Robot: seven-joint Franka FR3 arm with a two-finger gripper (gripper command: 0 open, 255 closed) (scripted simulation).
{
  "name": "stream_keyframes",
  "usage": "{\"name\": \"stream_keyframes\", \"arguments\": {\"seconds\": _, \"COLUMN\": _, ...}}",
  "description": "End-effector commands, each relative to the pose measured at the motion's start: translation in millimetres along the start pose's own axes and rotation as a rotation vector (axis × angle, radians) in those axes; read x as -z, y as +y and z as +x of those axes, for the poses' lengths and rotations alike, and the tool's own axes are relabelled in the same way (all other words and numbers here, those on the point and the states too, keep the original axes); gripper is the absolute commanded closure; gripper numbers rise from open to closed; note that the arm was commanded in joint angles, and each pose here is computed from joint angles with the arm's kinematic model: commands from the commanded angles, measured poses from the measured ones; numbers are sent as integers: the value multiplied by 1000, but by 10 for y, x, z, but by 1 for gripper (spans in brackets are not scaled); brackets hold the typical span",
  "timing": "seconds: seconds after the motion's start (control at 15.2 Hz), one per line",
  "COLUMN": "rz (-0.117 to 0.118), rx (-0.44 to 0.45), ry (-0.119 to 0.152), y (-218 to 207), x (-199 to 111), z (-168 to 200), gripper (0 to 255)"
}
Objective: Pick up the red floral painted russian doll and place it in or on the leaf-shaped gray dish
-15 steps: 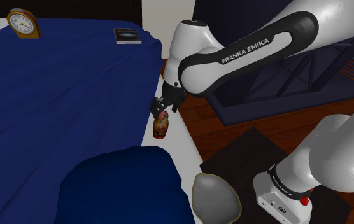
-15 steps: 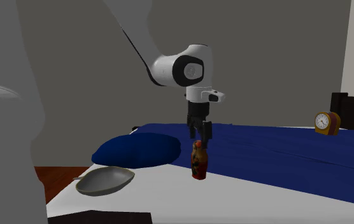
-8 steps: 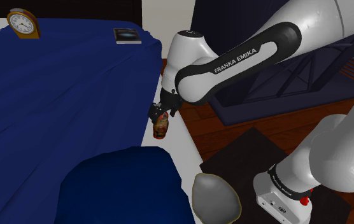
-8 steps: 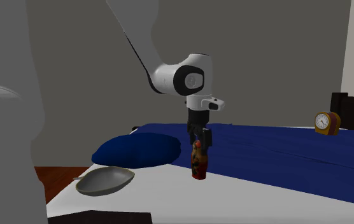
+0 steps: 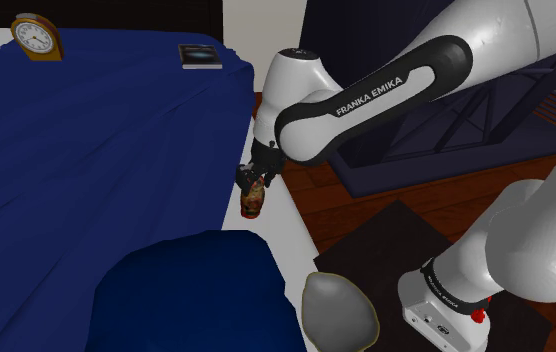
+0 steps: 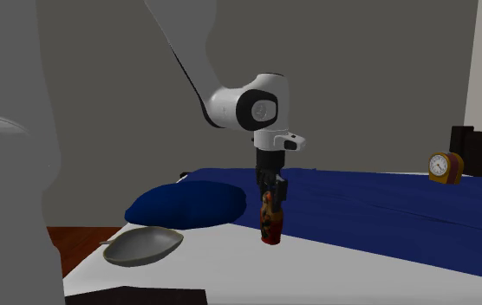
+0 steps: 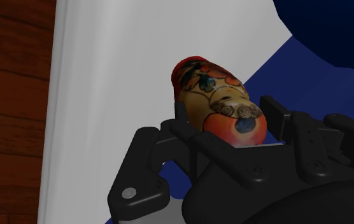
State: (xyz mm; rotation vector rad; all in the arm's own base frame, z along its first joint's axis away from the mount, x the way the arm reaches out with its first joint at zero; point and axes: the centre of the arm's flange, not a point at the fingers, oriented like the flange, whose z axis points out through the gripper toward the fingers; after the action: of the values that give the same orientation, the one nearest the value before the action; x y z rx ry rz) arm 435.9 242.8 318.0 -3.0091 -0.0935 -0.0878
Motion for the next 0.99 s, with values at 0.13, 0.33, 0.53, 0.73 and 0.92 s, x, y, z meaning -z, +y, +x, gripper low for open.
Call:
{"name": "stream_keyframes", "arguments": {"seconds": 0.13, "rz": 0, "rx": 0, "ry": -1, "y": 0, "x": -3, "z": -3, "gripper": 255}}
{"name": "stream_keyframes", "arguments": {"seconds": 0.33, "rz": 0, "rx": 0, "ry": -1, "y": -2, "x": -3, "z": -2, "gripper": 255}}
{"name": "stream_keyframes", "arguments": {"seconds": 0.53, "rz": 0, "rx": 0, "ry": -1, "y": -6, "x": 49, "z": 1, "gripper": 255}}
{"name": "stream_keyframes", "arguments": {"seconds": 0.73, "rz": 0, "rx": 0, "ry": -1, "y": -26, "x": 206, "z": 11, "gripper": 255}}
{"name": "stream_keyframes", "arguments": {"seconds": 0.92, "rz": 0, "rx": 0, "ry": -1, "y": -46, "x": 363, "z": 21, "gripper": 255}}
